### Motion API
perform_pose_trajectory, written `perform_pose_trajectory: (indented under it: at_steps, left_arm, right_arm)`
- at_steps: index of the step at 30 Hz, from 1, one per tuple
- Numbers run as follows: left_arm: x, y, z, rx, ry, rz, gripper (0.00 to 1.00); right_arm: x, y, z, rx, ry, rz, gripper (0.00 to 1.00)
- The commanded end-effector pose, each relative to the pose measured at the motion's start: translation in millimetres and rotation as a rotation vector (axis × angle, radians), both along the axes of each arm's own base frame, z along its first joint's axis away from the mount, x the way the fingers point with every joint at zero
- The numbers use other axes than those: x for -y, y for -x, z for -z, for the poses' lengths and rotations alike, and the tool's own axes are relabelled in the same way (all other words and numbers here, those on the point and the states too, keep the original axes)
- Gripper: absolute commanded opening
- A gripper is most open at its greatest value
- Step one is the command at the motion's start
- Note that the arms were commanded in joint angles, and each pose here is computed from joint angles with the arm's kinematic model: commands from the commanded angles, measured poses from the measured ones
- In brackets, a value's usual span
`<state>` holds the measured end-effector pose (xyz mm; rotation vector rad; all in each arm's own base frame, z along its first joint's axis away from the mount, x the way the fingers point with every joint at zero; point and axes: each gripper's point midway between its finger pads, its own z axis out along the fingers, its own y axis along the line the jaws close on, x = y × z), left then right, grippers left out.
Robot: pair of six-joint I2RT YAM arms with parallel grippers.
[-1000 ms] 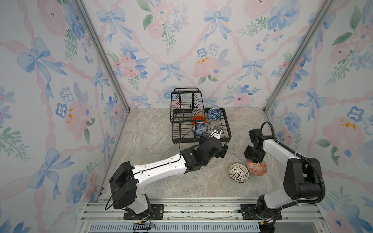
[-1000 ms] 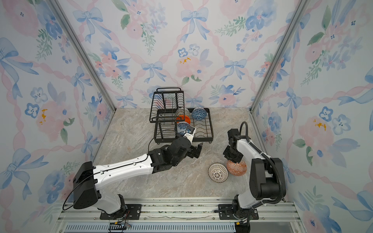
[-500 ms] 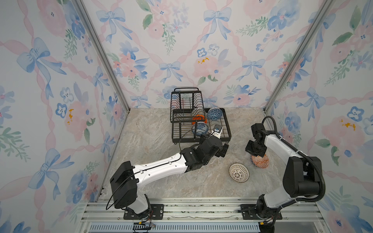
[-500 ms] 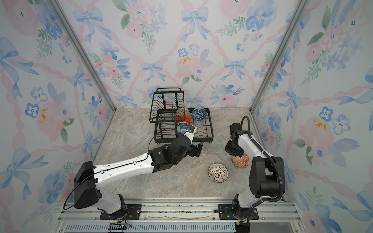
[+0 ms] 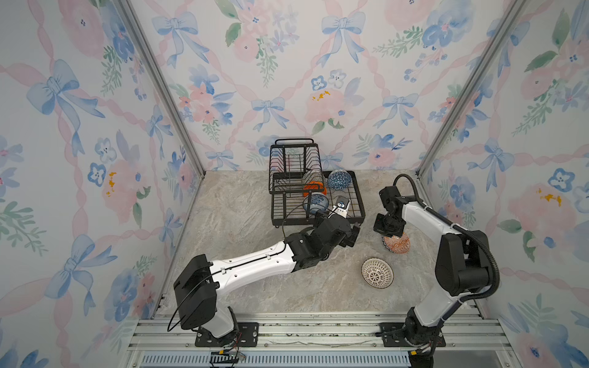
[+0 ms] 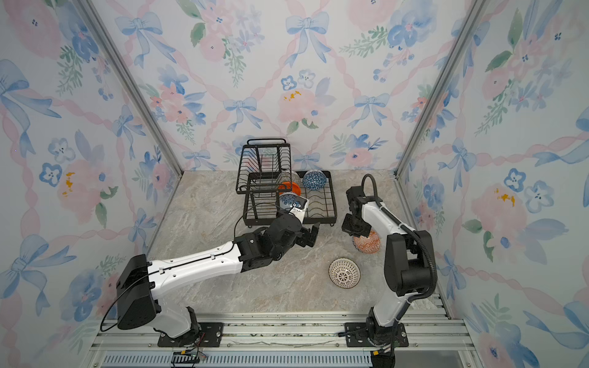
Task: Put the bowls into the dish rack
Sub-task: 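Lower the right gripper onto the rim of the orange patterned bowl, then close the right gripper on the orange patterned bowl's rim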
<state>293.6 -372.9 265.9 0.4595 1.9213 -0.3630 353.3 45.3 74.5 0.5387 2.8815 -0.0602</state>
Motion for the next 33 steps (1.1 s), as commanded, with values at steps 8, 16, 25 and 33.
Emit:
perform_pose_trajectory:
  at_steps: [8, 16, 25, 33]
  left_arm:
    - [-14.8, -1.3, -12.7, 0.012, 0.045, -0.052, 0.98]
    - [-26.5, 3.0, -11.2, 0.002, 0.069, -0.077, 0.98]
    - [-20.2, 1.9, -8.8, -0.005, 0.069, -0.069, 0.98]
    - [-10.2, 1.8, -7.8, -0.010, 0.059, -0.034, 0.98]
  right_arm:
    - [-45.4, 4.6, 17.8, -0.066, -0.011, -0.107, 0.14]
    - [-46.5, -1.4, 2.8, -0.039, -0.006, -0.129, 0.32]
    - [-18.4, -1.4, -38.3, 0.053, -0.031, -0.061, 0.46]
    - [25.8, 24.6, -73.7, 0.155, -0.050, 0.066, 0.69]
